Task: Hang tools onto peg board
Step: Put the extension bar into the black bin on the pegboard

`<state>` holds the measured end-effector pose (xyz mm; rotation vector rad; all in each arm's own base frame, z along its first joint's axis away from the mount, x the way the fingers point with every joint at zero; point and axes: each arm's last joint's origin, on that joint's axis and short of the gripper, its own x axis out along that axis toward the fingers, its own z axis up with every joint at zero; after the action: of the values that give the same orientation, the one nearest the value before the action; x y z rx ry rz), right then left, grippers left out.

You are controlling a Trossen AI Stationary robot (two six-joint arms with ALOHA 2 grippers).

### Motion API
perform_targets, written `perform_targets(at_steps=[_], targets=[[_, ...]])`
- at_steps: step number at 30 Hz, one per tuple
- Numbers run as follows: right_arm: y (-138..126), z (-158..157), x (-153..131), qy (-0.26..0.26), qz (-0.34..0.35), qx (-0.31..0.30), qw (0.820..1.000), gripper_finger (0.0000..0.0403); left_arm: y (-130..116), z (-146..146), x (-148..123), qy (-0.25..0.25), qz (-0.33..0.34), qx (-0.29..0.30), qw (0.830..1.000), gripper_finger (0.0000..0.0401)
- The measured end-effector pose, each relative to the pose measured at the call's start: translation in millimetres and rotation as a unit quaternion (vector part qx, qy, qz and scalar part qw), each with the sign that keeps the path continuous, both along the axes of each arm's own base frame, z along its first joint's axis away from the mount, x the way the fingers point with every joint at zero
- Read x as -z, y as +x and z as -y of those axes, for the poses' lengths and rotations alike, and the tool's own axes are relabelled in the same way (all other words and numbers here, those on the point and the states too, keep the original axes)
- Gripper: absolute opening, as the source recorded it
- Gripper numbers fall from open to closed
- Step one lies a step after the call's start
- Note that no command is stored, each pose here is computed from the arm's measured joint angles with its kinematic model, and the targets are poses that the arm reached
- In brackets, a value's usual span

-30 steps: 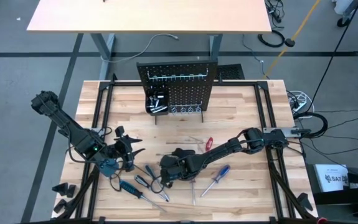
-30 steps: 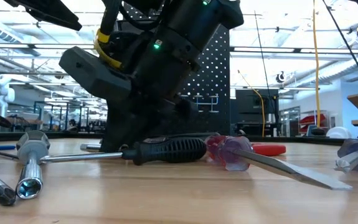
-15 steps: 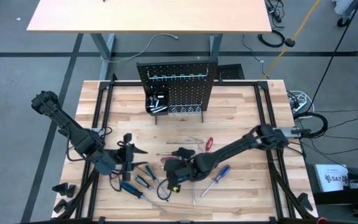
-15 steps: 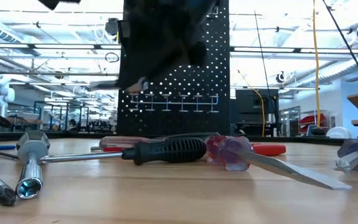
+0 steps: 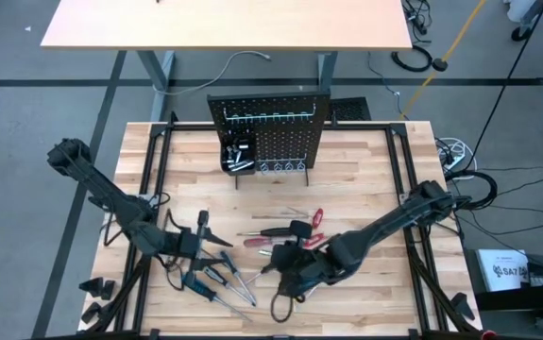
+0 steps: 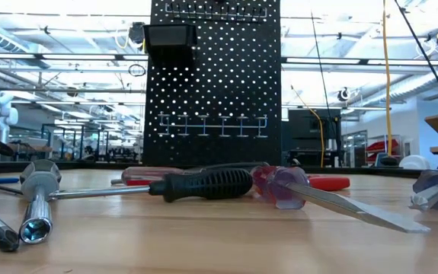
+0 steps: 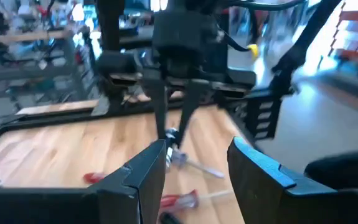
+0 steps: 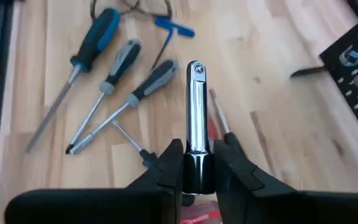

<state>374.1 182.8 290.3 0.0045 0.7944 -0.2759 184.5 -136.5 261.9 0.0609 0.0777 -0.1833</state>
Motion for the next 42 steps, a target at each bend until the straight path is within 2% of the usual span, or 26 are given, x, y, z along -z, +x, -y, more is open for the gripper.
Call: perform_targets(at_steps=[4,7,9,12,14,16,20,25,30,35,42], targets=[[-17.4,5.3,-3.2,0.003,0.045,0.004,0.999,0.0051,-6.2,-9.3,24.8,-0.052,0.063,0.016,0.997,0.0173],[-26.0,5.5,1.7,0.044,0.123,-0.047,0.990,0.0051,-9.3,-15.2,38.5,-0.095,0.107,0.020,0.990,0.0173],[-28.7,6.6,7.0,0.080,0.190,-0.109,0.972,0.0051,-7.6,-15.7,44.2,-0.107,0.120,0.019,0.987,0.0173],[-32.0,17.5,10.6,0.122,0.292,-0.193,0.929,0.0051,-1.1,-11.9,48.4,-0.113,0.130,0.025,0.985,0.0173],[-34.9,26.6,15.5,0.134,0.341,-0.210,0.906,0.0051,6.9,-8.2,50.1,-0.115,0.133,0.022,0.984,0.0173],[-35.4,36.3,23.2,0.141,0.363,-0.214,0.896,0.0051,17.1,-4.8,51.1,-0.111,0.135,0.014,0.985,0.0173],[-35.1,48.8,35.9,0.170,0.351,-0.208,0.897,0.0051,41.0,0.9,53.3,-0.080,0.132,-0.005,0.988,0.0173],[-35.7,50.7,39.5,0.169,0.348,-0.207,0.899,0.0051,64.9,2.3,54.3,-0.049,0.133,-0.024,0.990,0.0173],[-35.7,50.7,39.6,0.162,0.348,-0.209,0.899,0.0051,80.6,-1.3,58.5,-0.049,0.129,0.011,0.990,0.0173],[-35.4,51.4,39.6,0.159,0.349,-0.207,0.900,0.0051,88.2,-4.3,60.3,-0.058,0.125,0.053,0.989,0.0173],[-34.3,54.3,39.5,0.157,0.350,-0.201,0.901,0.0051,90.4,-4.7,55.3,-0.060,0.140,0.054,0.987,0.0173]])
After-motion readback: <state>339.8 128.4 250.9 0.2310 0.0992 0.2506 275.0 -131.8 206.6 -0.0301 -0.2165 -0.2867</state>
